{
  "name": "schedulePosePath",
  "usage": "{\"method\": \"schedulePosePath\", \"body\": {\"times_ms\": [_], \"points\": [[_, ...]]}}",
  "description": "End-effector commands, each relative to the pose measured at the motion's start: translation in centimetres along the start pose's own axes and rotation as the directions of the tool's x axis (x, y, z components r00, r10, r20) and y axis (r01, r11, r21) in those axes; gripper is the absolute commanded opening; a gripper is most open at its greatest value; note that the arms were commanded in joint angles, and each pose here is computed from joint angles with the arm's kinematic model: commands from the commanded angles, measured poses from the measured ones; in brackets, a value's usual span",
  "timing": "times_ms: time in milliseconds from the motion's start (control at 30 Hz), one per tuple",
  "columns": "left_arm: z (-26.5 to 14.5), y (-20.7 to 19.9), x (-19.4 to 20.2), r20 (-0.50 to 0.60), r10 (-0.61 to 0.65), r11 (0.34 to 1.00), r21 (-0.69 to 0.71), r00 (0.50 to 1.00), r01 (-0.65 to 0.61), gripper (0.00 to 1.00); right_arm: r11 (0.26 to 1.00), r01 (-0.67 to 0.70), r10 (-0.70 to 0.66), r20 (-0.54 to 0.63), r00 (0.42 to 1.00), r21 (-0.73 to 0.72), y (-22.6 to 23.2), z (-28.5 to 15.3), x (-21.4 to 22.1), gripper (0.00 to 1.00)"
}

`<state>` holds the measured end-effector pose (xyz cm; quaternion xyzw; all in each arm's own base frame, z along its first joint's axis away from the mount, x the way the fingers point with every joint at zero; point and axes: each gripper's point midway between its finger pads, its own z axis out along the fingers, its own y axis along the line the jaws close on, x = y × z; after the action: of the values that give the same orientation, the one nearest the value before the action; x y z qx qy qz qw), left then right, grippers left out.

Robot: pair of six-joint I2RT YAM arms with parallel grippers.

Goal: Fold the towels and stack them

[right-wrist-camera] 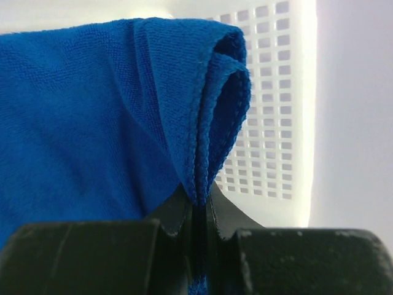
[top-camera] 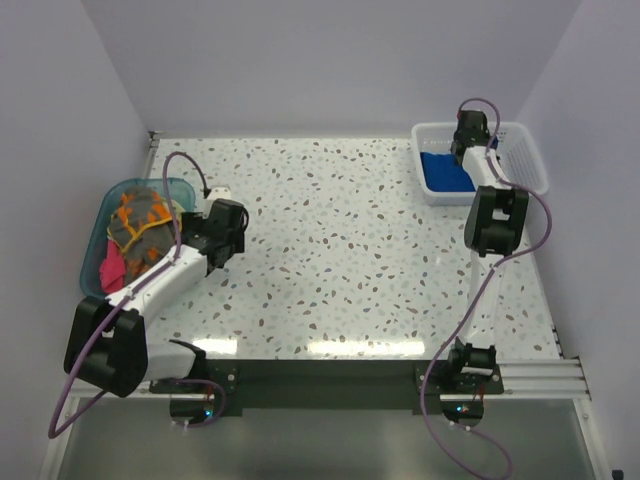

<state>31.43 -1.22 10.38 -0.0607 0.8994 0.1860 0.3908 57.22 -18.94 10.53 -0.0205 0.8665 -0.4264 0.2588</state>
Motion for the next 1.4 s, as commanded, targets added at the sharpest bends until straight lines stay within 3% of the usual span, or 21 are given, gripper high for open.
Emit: {"method": "schedulePosePath", "body": {"times_ms": [0, 100, 167, 200, 400, 567, 667, 833, 1033, 1167, 1367], "points": [[0.3, -0.1, -0.8, 0.029, -0.027, 1.000, -0.001, 0.999, 0.027, 1.00, 0.994, -0.039, 0.039, 0.011, 0.999, 0.102, -2.2, 0.6, -0.8, 0.04], [0.3, -0.2, -0.9, 0.029, -0.028, 1.000, 0.004, 0.999, 0.028, 1.00, 0.991, -0.051, 0.051, 0.001, 0.999, 0.122, -2.3, 1.2, -0.4, 0.06], [0.4, -0.2, -0.8, 0.025, -0.027, 1.000, 0.004, 0.999, 0.027, 1.00, 0.991, -0.050, 0.051, -0.011, 0.999, 0.128, -2.2, 1.5, -0.1, 0.17], [0.4, -0.2, -0.7, 0.023, -0.024, 1.000, 0.006, 0.999, 0.024, 1.00, 0.989, -0.048, 0.052, -0.021, 0.998, 0.136, -2.2, 1.7, 0.1, 0.30], [0.4, -0.3, -0.8, 0.025, -0.028, 1.000, 0.008, 0.999, 0.028, 1.00, 0.970, -0.092, 0.106, -0.048, 0.993, 0.224, -4.4, 1.3, 0.7, 0.57], [0.1, -0.2, -1.1, 0.034, -0.038, 0.999, 0.016, 0.999, 0.038, 1.00, 0.942, -0.200, 0.211, -0.013, 0.977, 0.268, -7.4, -1.0, 0.0, 0.67], [-0.3, -0.3, -1.6, 0.051, -0.052, 0.998, 0.033, 0.997, 0.050, 1.00, 0.938, -0.266, 0.267, 0.025, 0.963, 0.221, -8.3, -3.8, -1.0, 0.70], [-1.2, -0.2, -2.8, 0.087, -0.086, 0.995, 0.059, 0.992, 0.081, 1.00, 0.920, -0.392, 0.392, 0.092, 0.915, -0.020, -7.8, -10.6, -2.7, 0.78], [-2.5, 0.5, -3.9, 0.125, -0.133, 0.989, 0.076, 0.983, 0.125, 1.00, 0.821, -0.405, 0.467, 0.065, 0.882, -0.402, -1.0, -20.8, -3.4, 0.90], [-2.8, 2.0, -4.6, 0.138, -0.194, 0.981, 0.057, 0.971, 0.188, 1.00, 0.706, -0.304, 0.465, 0.095, 0.880, -0.639, 3.5, -30.3, -3.1, 0.99], [-2.0, 6.8, -5.3, 0.105, -0.345, 0.934, -0.055, 0.933, 0.352, 1.00, 0.511, -0.100, 0.374, 0.116, 0.920, -0.854, 11.5, -40.6, 1.6, 0.98]]}}
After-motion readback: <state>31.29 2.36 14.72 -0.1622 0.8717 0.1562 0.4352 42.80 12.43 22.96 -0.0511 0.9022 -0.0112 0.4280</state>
